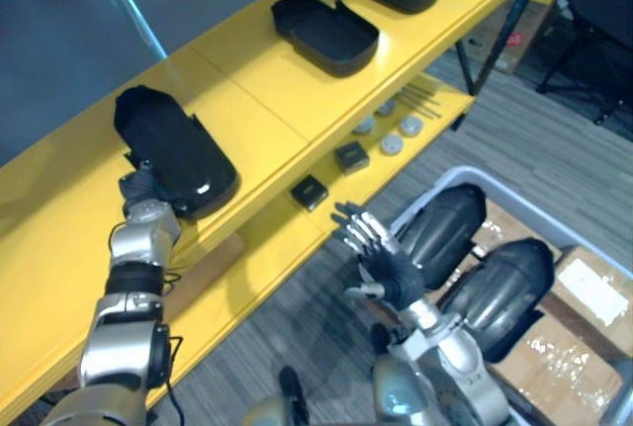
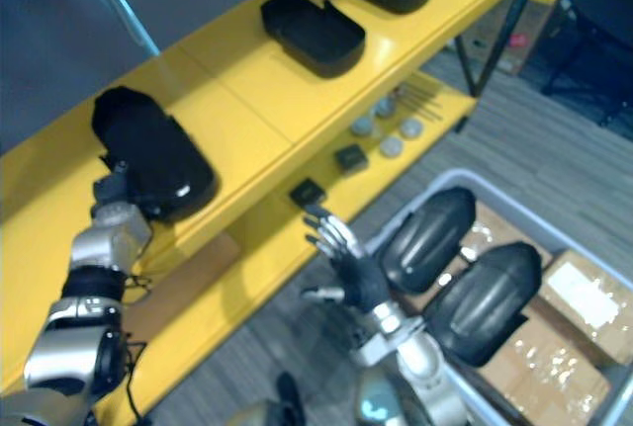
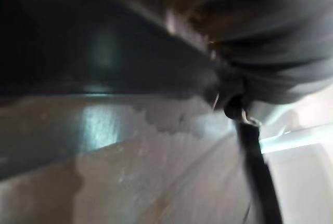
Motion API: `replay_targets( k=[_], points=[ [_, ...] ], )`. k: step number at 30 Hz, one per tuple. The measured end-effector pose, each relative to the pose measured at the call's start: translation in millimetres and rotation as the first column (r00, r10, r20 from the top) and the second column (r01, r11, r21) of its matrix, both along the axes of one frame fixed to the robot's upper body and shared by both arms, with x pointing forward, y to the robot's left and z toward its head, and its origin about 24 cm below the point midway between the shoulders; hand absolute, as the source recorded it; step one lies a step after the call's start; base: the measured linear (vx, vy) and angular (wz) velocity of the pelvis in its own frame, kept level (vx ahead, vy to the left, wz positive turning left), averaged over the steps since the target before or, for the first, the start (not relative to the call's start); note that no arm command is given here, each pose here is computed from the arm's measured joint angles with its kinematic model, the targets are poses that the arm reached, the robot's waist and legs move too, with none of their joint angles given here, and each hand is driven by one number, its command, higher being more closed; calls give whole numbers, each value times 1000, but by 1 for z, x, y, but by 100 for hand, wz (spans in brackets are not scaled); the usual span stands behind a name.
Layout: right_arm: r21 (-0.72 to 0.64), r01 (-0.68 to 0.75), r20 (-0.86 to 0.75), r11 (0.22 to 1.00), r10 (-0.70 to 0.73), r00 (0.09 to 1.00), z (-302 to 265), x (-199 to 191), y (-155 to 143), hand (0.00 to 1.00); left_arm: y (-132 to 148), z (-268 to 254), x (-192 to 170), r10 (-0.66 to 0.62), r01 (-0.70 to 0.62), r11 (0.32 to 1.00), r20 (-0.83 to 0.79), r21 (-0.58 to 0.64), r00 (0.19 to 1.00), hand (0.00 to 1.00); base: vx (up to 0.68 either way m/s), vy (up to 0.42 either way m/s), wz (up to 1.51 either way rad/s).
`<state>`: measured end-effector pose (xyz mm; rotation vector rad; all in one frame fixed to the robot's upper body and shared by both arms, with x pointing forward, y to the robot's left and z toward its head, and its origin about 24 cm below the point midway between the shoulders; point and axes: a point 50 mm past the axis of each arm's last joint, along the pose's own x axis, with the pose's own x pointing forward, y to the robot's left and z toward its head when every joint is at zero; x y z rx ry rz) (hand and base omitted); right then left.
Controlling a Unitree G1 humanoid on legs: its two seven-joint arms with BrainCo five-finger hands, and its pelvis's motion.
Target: Walk over and take plastic housings, then place them on the shelf
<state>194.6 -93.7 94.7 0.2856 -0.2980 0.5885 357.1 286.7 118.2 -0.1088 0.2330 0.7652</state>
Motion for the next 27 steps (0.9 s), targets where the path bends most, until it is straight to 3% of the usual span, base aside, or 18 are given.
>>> replay_targets(
  k=[14, 27],
  points=[
    [25, -47, 12, 999, 46, 999, 6, -8, 10, 0, 4, 22, 0, 321, -309, 944, 105, -115, 941, 0, 5, 2, -5],
    [16, 38, 22, 999, -38, 999, 4, -13, 6, 0, 25, 67, -15, 587, -540, 810, 297, -230, 753, 0, 6, 0, -1]
  ],
)
